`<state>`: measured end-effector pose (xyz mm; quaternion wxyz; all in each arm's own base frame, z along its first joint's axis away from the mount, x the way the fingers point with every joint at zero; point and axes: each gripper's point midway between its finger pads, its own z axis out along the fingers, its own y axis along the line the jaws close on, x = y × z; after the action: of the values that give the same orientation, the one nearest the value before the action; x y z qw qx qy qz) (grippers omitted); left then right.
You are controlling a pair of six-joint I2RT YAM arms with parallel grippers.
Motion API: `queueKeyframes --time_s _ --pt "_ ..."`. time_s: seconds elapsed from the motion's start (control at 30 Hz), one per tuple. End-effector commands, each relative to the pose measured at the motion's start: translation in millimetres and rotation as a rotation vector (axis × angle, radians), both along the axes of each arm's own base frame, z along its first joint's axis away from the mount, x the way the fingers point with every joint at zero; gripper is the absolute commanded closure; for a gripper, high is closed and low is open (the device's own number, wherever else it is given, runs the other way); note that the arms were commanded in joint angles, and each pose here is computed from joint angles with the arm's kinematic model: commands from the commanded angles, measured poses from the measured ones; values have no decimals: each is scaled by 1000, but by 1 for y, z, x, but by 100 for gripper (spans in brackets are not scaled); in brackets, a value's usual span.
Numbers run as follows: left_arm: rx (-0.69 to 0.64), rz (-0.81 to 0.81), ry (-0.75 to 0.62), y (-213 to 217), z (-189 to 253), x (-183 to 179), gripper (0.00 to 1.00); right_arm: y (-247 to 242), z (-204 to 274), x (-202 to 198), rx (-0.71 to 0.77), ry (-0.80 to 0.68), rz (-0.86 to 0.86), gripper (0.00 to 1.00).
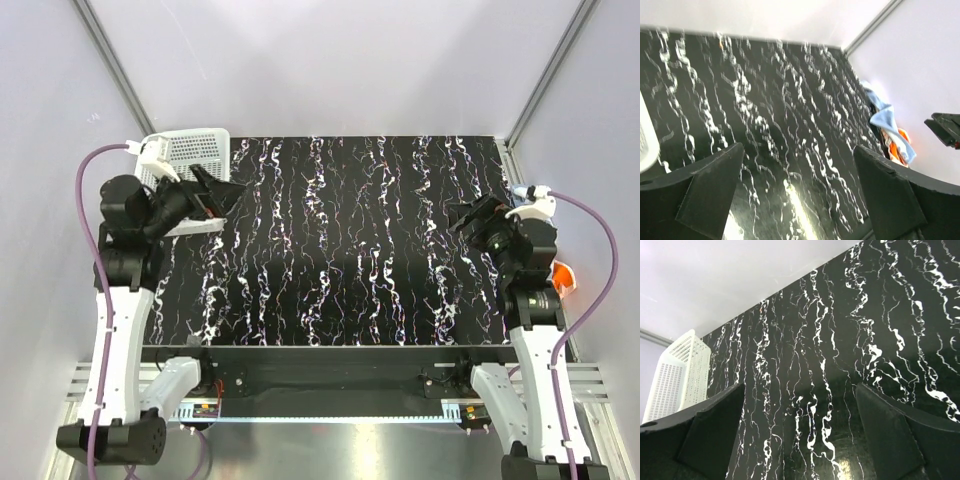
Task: Roll the towels
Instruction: Grab a towel with the right arm
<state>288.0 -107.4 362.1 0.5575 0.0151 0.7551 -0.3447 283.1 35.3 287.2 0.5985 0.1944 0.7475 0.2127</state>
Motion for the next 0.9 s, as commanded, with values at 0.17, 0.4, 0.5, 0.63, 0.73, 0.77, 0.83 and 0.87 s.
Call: queueKeyframes --time_s 0.17,0.4,0.5,0.63,0.73,0.77,0.83,0.87 --pt "93 84 196 6 -73 0 1 -37 -23 -4 -119 333 -170 0" --pt "356 225 350 26 -158 -23 1 -95 -60 5 -305 610 -440 0" --pt "426 182 394 13 -172 -35 1 -110 -65 10 -352 669 -514 0" --pt "502 95 383 -8 -181 -45 1 -138 -88 12 -314 767 -585 0" --pt "513 48 397 -18 -185 -49 1 -156 -105 12 -300 815 -618 0" --pt "516 35 400 -21 -187 -50 1 -167 -108 9 -292 826 -647 0" --pt "515 11 407 -25 -188 -51 1 -178 -118 6 -295 859 -675 0" --pt "517 4 410 -26 -190 -52 1 -182 -121 4 -289 874 -690 0"
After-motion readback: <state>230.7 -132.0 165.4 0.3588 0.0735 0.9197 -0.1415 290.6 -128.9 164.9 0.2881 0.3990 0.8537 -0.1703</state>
